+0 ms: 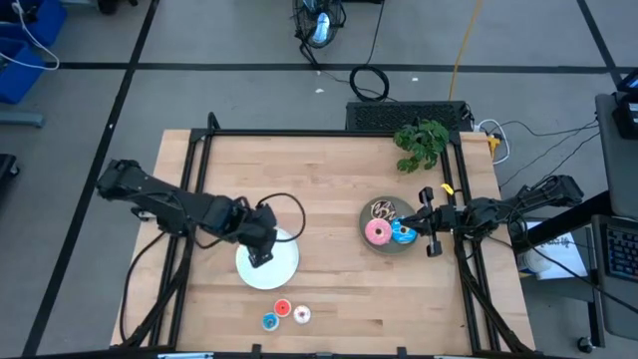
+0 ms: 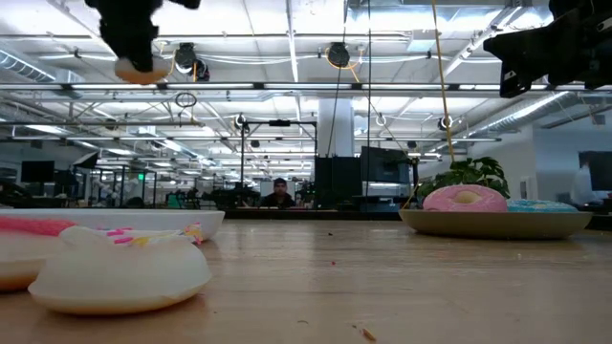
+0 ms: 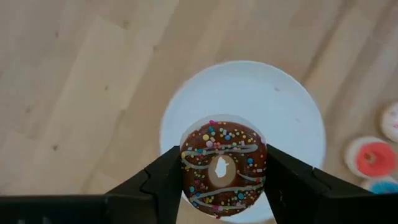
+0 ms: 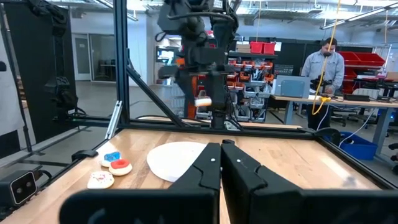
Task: Pick & Place donuts
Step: Put the small brown donut on the white plate
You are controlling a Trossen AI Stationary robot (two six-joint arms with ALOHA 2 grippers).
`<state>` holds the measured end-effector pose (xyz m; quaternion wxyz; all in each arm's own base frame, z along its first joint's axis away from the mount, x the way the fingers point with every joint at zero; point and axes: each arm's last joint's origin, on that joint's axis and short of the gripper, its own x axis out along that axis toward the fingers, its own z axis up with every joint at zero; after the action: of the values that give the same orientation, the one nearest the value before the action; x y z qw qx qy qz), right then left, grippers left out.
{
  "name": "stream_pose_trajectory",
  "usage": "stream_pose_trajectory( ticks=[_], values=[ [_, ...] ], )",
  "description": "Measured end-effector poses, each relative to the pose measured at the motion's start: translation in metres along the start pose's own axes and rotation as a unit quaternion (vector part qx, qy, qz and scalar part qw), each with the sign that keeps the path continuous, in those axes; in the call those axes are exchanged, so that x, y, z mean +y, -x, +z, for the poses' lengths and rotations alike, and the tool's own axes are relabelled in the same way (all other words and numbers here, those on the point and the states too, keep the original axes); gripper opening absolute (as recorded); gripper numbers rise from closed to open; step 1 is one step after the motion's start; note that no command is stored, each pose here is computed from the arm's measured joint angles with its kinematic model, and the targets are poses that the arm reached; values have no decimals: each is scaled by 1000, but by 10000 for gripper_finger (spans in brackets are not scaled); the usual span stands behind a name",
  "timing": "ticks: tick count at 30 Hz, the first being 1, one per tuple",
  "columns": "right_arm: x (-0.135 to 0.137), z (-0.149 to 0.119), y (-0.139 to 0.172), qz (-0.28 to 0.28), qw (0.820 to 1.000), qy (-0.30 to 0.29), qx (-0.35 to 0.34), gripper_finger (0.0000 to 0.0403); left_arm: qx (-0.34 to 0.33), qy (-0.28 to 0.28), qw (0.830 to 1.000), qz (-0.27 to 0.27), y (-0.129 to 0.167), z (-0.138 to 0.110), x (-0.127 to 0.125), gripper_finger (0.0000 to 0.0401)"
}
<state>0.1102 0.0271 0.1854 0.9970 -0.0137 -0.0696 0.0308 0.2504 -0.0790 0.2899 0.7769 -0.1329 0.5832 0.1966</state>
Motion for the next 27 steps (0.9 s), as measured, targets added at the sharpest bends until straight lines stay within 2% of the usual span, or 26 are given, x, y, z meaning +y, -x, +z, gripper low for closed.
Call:
stream_pose_trajectory(
  ticks=[6, 10, 17, 27],
  values=[
    [0, 0, 0, 0, 1000, 0, 0, 0, 55, 2, 997, 45, -42, 2, 13, 200],
    [0, 0, 0, 0, 1000, 0, 0, 0, 63, -24, 998, 10, -72, 0, 12, 200],
    [0, 0, 0, 0, 1000, 0, 0, 0, 20, -34, 999, -29, -101, -3, 9, 200],
    [0, 0, 0, 0, 1000, -1, -1, 0, 29, 8, 999, -20, -132, -23, 22, 200]
  ],
)
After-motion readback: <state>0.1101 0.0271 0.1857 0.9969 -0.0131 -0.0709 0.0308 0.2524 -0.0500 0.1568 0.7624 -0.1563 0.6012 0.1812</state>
